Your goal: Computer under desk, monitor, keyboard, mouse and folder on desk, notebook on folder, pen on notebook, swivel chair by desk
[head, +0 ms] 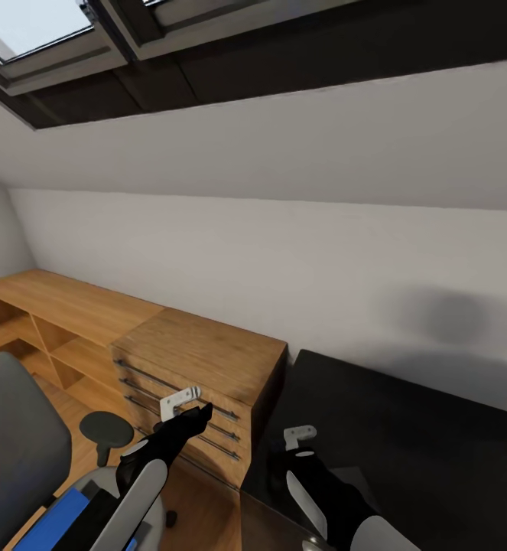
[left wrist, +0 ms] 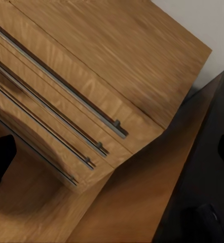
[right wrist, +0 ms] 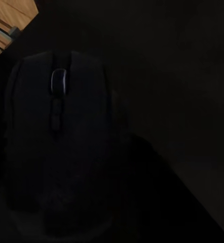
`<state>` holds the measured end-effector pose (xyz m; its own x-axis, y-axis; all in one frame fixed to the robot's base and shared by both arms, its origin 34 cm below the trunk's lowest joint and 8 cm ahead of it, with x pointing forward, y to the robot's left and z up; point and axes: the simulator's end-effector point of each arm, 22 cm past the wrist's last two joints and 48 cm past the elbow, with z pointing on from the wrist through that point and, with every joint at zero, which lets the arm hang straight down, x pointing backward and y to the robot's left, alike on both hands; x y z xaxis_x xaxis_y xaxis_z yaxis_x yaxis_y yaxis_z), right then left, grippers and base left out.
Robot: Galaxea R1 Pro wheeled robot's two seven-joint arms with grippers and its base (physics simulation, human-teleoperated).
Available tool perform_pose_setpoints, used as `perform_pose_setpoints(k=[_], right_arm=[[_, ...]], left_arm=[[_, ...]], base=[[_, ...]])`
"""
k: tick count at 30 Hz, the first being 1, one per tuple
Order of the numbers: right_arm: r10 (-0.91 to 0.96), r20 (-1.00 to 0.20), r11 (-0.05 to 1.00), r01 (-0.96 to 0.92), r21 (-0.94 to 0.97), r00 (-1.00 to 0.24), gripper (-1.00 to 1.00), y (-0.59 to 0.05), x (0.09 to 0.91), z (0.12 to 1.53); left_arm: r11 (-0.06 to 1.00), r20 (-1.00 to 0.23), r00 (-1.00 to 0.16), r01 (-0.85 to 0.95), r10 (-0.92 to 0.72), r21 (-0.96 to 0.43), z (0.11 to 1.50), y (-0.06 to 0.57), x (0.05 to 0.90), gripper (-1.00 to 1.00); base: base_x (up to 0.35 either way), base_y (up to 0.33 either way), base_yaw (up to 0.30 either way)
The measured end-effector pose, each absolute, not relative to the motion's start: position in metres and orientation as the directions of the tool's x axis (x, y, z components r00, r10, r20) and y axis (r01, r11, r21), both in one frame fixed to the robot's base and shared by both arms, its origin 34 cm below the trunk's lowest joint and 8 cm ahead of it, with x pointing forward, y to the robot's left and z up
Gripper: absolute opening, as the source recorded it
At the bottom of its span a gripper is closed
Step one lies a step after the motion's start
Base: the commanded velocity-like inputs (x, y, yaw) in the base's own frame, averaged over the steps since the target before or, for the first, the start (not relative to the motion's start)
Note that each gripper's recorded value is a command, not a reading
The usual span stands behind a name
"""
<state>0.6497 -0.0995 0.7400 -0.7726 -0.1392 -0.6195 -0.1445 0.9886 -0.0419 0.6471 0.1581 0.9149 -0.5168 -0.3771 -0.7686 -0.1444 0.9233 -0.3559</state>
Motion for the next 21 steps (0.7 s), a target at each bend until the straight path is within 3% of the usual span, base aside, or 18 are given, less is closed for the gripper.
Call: perform_pose_setpoints(k=[11, 21], right_arm=[[-0.134, -0.625, 0.989, -0.139, -0.04, -0.769, -1.0, -0.101, 0.651, 0.757], [-0.083, -0.776, 0.993, -0.117, -0.012, -0.626, -1.0, -0.114, 0.699, 0.846]], left_arm=[[0.924, -0.769, -0.516, -0.146, -0.377, -0.355, 0.93, 0.159, 0.646, 1.0], [0.924, -0.767, -0.519, -0.149, -0.377, -0.353, 0.941, 0.159, 0.644, 1.0]], base=[[0.0, 0.0, 0.0], [0.0, 0.0, 0.0]])
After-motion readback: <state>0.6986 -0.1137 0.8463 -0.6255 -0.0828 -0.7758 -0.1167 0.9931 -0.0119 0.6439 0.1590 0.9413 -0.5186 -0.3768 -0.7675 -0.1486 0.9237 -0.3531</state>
